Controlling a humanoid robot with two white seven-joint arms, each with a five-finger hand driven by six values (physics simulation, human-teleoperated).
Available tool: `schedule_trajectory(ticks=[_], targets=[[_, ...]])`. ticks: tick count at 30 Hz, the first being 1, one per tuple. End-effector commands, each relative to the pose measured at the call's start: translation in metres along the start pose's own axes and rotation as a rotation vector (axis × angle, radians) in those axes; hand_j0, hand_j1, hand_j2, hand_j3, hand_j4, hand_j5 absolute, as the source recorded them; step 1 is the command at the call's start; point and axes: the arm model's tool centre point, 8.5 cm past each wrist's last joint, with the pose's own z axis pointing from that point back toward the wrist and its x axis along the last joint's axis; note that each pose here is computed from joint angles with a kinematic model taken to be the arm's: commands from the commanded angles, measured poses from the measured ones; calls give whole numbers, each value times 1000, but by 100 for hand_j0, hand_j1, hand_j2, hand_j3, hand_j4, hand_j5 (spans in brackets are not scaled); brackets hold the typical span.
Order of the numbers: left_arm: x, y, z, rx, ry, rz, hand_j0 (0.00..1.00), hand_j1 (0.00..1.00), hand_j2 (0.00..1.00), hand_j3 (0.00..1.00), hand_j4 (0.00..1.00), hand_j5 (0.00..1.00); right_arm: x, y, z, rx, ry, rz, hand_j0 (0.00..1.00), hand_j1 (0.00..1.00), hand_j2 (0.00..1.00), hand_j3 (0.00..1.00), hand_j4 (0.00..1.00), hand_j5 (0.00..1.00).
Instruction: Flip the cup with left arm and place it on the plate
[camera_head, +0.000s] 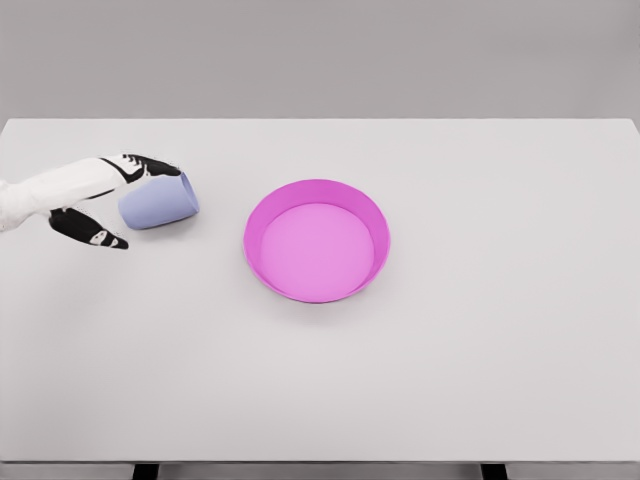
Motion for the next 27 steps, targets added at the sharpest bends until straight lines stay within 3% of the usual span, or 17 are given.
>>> schedule_trajectory(ticks=[1, 9, 11, 15, 20, 23, 27], targets=[[-5, -30, -6, -82, 6, 46, 100, 100, 100, 100, 100, 100, 0, 0, 0, 0, 0, -1, 100, 100, 100, 100, 100, 100], [-1, 10, -10, 41, -41, 91, 100, 100, 100, 100, 100, 100, 0, 0, 0, 0, 0, 1, 100, 100, 100, 100, 100, 100], [-14, 3, -22, 40, 76, 182, 100, 100, 100, 100, 100, 100, 0, 0, 0, 0, 0, -1, 100, 100, 100, 100, 100, 100], [-35, 6, -16, 50, 205, 236, 100, 100, 100, 100, 100, 100, 0, 0, 0, 0, -1, 1, 100, 100, 100, 100, 100, 100], [-26, 10, -42, 68, 164, 250, 100, 100, 100, 100, 100, 100, 0, 0, 0, 0, 0, -1, 100, 100, 100, 100, 100, 100], [-24, -5, -63, 43, 198, 315, 100, 100, 100, 100, 100, 100, 0, 0, 0, 0, 0, -1, 100, 100, 100, 100, 100, 100], [-34, -6, -64, 47, 245, 344, 100, 100, 100, 100, 100, 100, 0, 0, 0, 0, 0, 1, 100, 100, 100, 100, 100, 100]])
